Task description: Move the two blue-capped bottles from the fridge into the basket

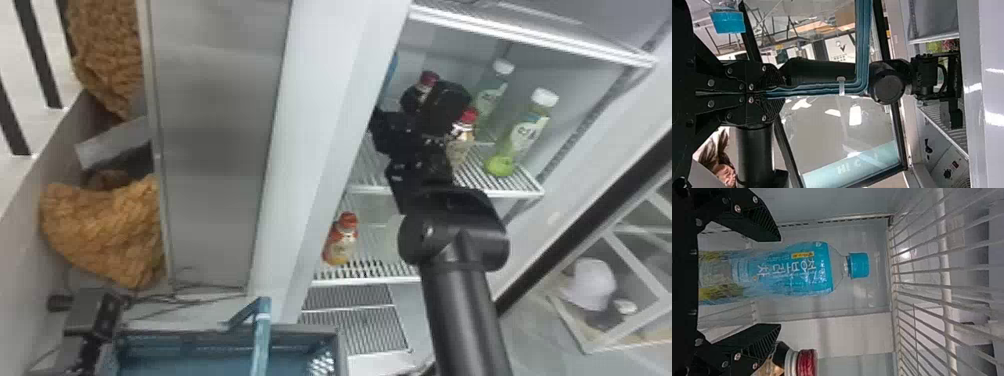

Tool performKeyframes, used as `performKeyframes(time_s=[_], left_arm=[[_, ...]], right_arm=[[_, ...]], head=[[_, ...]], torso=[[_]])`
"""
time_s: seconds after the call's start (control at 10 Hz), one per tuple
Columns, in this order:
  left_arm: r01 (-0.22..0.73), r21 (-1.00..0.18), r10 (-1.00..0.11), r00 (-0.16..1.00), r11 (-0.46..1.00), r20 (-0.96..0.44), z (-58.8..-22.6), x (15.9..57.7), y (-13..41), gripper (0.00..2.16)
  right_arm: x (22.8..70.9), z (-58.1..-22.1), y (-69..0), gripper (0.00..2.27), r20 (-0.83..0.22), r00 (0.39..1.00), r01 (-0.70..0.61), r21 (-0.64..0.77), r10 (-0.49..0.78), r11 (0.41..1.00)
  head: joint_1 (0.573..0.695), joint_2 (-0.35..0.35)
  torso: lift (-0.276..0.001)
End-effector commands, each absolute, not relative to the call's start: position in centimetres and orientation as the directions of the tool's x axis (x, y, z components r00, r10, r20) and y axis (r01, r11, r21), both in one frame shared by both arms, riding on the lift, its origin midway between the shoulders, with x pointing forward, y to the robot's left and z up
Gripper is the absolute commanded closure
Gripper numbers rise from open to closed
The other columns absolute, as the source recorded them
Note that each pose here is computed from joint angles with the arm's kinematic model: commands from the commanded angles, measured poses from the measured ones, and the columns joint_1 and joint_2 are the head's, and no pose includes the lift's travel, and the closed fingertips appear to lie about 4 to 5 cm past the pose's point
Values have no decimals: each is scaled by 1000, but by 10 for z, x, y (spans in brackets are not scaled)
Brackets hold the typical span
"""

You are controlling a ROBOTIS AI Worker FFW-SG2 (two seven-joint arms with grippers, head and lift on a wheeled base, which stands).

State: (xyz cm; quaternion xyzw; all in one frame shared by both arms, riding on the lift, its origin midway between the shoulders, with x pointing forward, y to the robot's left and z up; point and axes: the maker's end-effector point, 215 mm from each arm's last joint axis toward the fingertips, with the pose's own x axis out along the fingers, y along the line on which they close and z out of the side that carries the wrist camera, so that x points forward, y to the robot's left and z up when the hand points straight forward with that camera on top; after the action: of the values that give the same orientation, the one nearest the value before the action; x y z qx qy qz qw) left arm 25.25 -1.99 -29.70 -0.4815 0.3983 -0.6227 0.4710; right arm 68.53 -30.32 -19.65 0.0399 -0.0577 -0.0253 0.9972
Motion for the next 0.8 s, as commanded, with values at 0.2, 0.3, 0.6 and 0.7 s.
performKeyframes(time_s=[0.2,0.3,0.6,0.7], left_arm=[[203,-950,-970,-94,-239,224,-297,252,-20,1142],[203,-950,-970,-94,-238,222,-297,252,-20,1142],[205,-950,-971,-95,-236,221,-297,253,-19,1142],[205,-950,-971,-95,-236,221,-297,253,-19,1142]], right_arm=[[701,-196,-300,245,97,994,50,62,-56,997],[704,-198,-300,245,86,994,56,56,-60,997],[714,-205,-303,249,56,996,68,41,-70,997],[717,-205,-304,251,51,996,71,39,-73,997]], head=[[656,-350],[655,-350],[652,-350],[651,-350]], torso=[[-76],[-76],[-76],[-76]])
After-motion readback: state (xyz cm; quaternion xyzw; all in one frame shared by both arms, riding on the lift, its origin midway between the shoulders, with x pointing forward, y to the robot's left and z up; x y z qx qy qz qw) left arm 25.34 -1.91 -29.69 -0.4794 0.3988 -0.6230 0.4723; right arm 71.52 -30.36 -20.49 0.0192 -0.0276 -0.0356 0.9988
